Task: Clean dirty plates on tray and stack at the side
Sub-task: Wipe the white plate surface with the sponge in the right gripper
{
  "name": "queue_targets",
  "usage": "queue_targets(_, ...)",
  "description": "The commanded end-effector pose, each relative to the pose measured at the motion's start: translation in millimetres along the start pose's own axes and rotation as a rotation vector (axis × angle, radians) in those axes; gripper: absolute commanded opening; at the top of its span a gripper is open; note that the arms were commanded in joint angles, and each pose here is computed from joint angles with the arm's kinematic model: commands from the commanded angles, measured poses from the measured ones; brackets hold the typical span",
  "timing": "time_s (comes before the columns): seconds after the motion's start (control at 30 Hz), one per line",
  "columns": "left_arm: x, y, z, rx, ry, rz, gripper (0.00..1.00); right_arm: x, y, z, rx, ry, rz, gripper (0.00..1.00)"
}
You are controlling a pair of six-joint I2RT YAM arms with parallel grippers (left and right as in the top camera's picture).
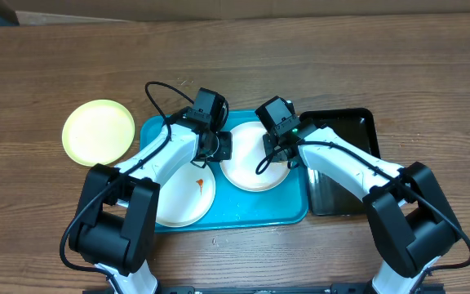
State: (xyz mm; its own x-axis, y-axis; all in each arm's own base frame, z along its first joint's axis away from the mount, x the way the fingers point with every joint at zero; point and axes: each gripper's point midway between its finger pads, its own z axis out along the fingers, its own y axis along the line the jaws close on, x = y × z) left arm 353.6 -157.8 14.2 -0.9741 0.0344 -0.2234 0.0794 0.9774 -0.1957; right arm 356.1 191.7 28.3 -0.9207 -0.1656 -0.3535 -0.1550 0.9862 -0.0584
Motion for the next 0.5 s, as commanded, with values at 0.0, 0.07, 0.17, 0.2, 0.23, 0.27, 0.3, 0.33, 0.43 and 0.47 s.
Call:
queue_targets(0.0,0.5,-0.5,-4.5,-0.013,-0.012,0.014,0.04,0.5,-3.9,1.2,0.010,-0.001,0.003,0.07)
queue_targets(0.07,0.5,-0.6,-4.5,-0.012,-0.012,0.014,0.04,0.3,-3.9,1.2,0.010,-0.002,0.003,0.04)
queue_targets(0.17,0.5,-0.5,-4.5,-0.013,-0.012,0.014,0.04,-0.3,-3.6,1.3,0.009,-0.004,0.003,0.04)
queue_targets(0.2,0.4,-0.5,-4.5,-0.013,-0.013,0.014,0.04,-0.9,-3.4,1.3,0.008,-0.007,0.004,0.04)
queue_targets(0.23,0.5,-0.5,-4.5,-0.013,-0.012,0.014,0.04,-1.4,-3.2,1.3,0.007,-0.009,0.004,0.04)
queue_targets(0.27,0.5,-0.5,-4.5,-0.013,-0.012,0.014,0.04,-2.0,-3.0,1.3,0.006,-0.011,0.005,0.04)
queue_targets(0.3,0.5,-0.6,-4.5,-0.012,-0.012,0.014,0.04,-2.2,-2.8,1.3,0.005,-0.012,0.005,0.04)
queue_targets(0.33,0.5,-0.6,-4.5,-0.012,-0.012,0.014,0.04,-2.1,-2.7,1.3,0.005,-0.012,0.005,0.04)
queue_targets(0.43,0.5,-0.6,-4.5,-0.012,-0.012,0.014,0.04,-0.9,-0.7,1.9,-0.006,-0.005,0.004,0.04)
queue_targets(0.47,0.4,-0.6,-4.5,-0.012,-0.012,0.014,0.04,0.0,0.2,2.7,-0.011,-0.001,0.003,0.04)
